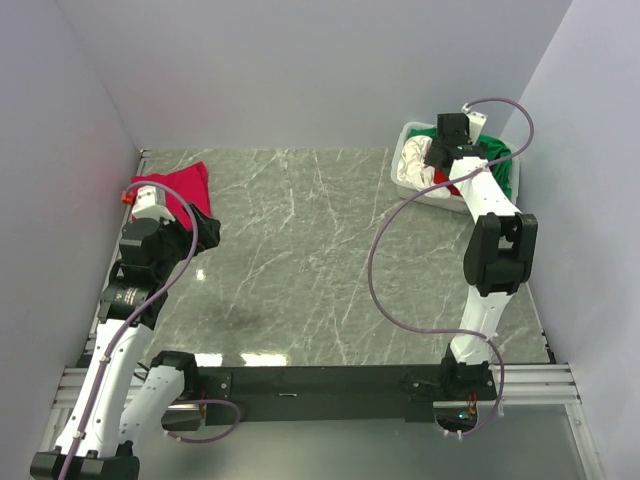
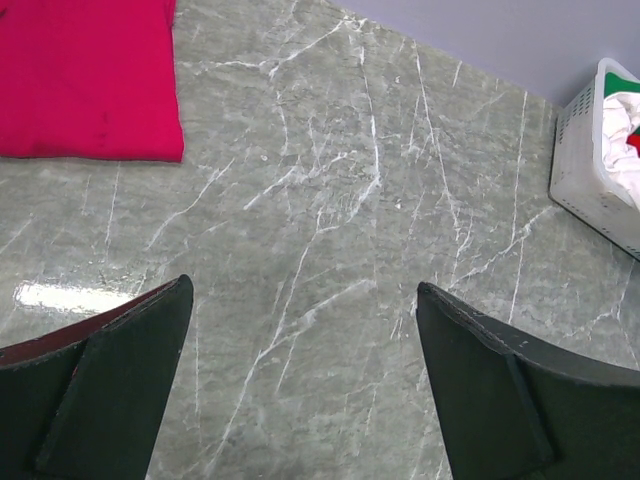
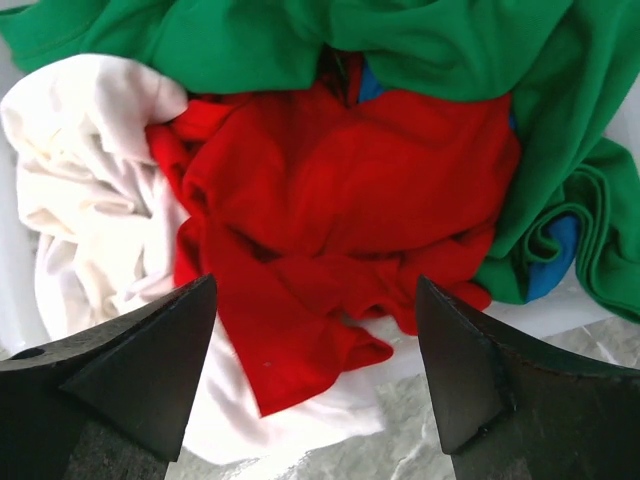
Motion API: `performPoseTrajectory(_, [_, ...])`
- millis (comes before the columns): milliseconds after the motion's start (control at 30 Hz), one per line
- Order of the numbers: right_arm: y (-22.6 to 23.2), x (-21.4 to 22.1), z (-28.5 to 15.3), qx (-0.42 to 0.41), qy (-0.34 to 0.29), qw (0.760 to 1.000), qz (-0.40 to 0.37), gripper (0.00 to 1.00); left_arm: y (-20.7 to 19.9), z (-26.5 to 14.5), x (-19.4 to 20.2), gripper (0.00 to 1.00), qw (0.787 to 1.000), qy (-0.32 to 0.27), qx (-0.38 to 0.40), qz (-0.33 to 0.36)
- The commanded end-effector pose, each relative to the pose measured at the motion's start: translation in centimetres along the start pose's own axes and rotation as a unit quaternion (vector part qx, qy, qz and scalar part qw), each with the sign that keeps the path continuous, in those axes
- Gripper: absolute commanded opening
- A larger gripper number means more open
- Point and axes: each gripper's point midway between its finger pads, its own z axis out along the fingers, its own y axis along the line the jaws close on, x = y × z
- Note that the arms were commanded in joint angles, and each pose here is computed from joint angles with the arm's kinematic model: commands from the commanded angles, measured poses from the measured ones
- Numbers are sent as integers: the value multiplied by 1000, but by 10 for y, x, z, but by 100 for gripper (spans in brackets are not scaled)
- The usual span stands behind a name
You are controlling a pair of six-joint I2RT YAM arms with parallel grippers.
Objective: Fold and stack the t-shirts
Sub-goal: Grab the tshirt from the pile
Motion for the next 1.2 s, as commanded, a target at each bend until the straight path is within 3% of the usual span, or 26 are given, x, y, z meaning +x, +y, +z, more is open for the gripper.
performPoseTrajectory(0, [-5,-17,1,-12,-16,999,26,86,-5,2,-6,99,1000,-10,14,3])
performPoseTrajectory(233, [3,12,16,-27,26,999,8,83,-5,4,-5,99,1000,-8,12,3])
performPoseTrajectory(333, [10,22,20,-39,49,998,9,74,-4,5,-4,99,1000,-6,11,3])
performPoseTrajectory(433, [3,29,28,-50,75,996,27,63,-3,5,-4,99,1000,-6,10,4])
performPoseTrajectory(533, [0,29,25,-49,78,995,37,34,-3,5,-5,99,1000,-6,8,4])
performPoseTrajectory(567, [-1,25,22,-47,72,996,38,21,-2,6,-4,99,1000,-5,6,4])
performPoseTrajectory(633, [-7,12,16,-37,55,997,43,15,-2,6,-4,99,1000,-5,7,4])
performPoseTrajectory(900, [-22,-53,-8,-14,-13,999,49,15,-4,5,-5,99,1000,-6,11,4])
performPoseTrajectory(1167, [-25,-57,-7,-10,-22,999,42,30,-4,4,-5,99,1000,-8,12,4])
